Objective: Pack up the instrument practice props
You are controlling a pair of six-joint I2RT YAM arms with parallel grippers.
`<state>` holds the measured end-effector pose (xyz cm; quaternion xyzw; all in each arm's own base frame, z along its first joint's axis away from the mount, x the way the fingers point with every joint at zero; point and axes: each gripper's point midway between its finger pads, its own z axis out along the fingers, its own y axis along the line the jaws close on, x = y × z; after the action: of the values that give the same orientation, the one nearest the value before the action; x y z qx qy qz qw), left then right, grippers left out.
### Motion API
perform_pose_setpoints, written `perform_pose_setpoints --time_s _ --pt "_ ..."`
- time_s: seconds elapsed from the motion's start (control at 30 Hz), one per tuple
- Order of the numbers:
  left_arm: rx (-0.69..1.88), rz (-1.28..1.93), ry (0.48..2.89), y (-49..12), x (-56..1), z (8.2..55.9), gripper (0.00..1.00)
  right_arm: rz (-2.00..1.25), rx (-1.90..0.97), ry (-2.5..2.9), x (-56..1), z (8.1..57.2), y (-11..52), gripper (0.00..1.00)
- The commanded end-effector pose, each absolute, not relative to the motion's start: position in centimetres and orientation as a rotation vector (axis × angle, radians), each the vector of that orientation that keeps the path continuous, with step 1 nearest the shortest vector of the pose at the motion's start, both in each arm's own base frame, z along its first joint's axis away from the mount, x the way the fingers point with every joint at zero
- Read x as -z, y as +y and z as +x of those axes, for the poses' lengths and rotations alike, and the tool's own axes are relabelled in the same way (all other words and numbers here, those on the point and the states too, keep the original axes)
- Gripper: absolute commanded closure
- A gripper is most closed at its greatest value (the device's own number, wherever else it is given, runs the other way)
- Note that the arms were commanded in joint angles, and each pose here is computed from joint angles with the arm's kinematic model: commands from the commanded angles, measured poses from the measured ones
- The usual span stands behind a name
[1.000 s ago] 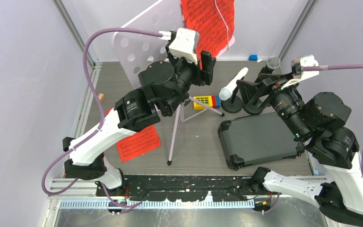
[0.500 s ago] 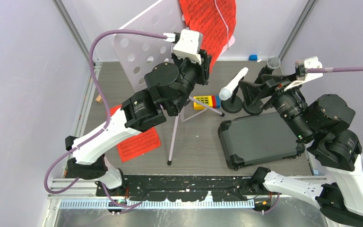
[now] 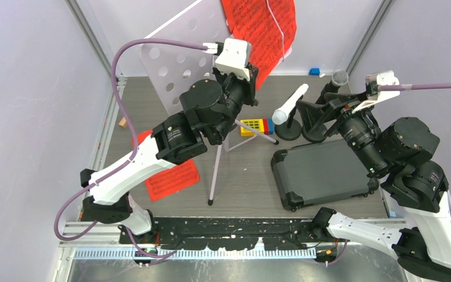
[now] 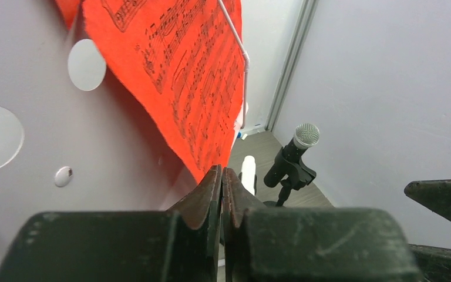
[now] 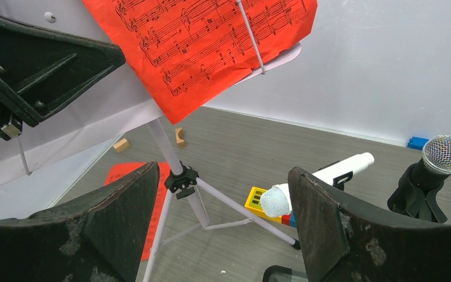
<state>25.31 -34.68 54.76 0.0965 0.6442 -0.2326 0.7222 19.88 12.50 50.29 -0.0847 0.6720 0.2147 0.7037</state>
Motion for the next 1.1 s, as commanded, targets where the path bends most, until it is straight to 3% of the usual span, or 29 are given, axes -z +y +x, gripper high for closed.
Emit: perform_pose_setpoints --time_s 0.0,0.17,0.23,0.3,0.37,0.43,0.53,0.83,1.07 --pt "0.534 0.111 1.35 -31.4 -58.1 25.0 0.98 -0.168 -0.483 1.477 -50.8 20.3 12.8 0.14" --pt "0.515 0.092 1.35 -30.6 -58.1 25.0 1.0 -0.168 -0.485 1.479 -50.7 20.4 12.9 0.14" --pt "0.521 0.085 1.351 -30.3 -58.1 24.9 0.97 -0.169 -0.486 1.48 -50.6 20.4 13.0 0.14" --pt "0.533 0.075 1.352 -30.1 -58.2 24.8 0.82 -0.17 -0.482 1.483 -50.5 20.5 13.0 0.14" --pt "0.544 0.064 1.354 -29.9 -58.2 24.7 0.56 -0.174 -0.481 1.485 -50.4 20.5 13.1 0.14" --pt "0.54 0.054 1.357 -29.9 -58.1 24.8 0.36 -0.172 -0.483 1.486 -50.4 20.5 13.1 0.14" --pt "0.537 0.051 1.359 -30.2 -57.9 24.9 0.24 -0.171 -0.484 1.487 -50.3 20.5 13.1 0.14" --pt "0.548 0.064 1.354 -32.1 -57.4 25.4 0.23 -0.164 -0.483 1.482 -50.2 20.3 12.8 0.14" --pt "0.542 0.056 1.344 -33.0 -57.0 26.0 0.32 -0.156 -0.476 1.479 -50.1 20.1 12.3 0.14"
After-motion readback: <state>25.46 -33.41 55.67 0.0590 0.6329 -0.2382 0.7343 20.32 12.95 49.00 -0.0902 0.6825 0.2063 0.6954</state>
